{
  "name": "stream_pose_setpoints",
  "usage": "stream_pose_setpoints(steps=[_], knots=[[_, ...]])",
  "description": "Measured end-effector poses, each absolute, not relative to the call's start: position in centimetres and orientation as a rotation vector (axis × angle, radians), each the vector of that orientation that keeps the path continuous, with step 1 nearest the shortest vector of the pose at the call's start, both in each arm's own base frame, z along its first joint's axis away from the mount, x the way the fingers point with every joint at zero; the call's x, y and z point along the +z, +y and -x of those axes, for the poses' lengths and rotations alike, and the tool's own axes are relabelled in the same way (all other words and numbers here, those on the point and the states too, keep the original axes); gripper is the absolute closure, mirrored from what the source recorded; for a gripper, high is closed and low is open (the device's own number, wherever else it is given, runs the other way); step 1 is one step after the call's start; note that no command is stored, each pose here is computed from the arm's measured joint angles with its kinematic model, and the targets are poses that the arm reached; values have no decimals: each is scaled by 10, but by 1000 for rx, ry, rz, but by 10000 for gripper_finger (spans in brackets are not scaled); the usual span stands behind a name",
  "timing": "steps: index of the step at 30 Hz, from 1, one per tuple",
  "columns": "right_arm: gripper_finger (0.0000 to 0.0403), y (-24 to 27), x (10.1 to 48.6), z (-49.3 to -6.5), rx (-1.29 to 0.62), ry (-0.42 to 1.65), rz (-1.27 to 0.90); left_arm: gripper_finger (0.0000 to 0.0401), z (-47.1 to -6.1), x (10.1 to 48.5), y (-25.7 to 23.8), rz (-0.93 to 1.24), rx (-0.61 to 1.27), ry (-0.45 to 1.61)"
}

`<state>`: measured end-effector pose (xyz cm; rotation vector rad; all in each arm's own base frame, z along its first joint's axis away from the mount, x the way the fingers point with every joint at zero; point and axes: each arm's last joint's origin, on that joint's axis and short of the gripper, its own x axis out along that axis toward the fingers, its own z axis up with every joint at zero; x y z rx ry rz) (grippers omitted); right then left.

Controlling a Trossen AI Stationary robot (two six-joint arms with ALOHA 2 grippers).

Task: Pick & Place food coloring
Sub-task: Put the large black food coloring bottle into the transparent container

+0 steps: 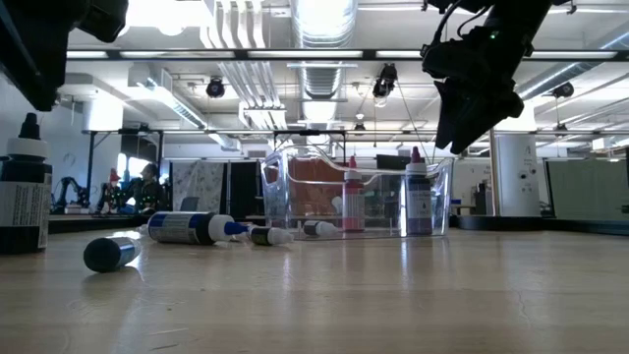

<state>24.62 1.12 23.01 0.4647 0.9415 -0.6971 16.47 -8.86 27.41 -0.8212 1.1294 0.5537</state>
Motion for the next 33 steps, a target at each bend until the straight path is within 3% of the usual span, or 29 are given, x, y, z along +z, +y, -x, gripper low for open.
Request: stream_pose_setpoints(steps=[4,16,33], knots=[[200,11,230,-246,-697,941,-465,205,-160,269,-86,818,655,1176],[200,11,230,-246,-696,941,-465,207,-184,241,-98,762,749,1297],[200,11,230,-246,-693,944,-462,208,-192,231,-98,818,692,1277]])
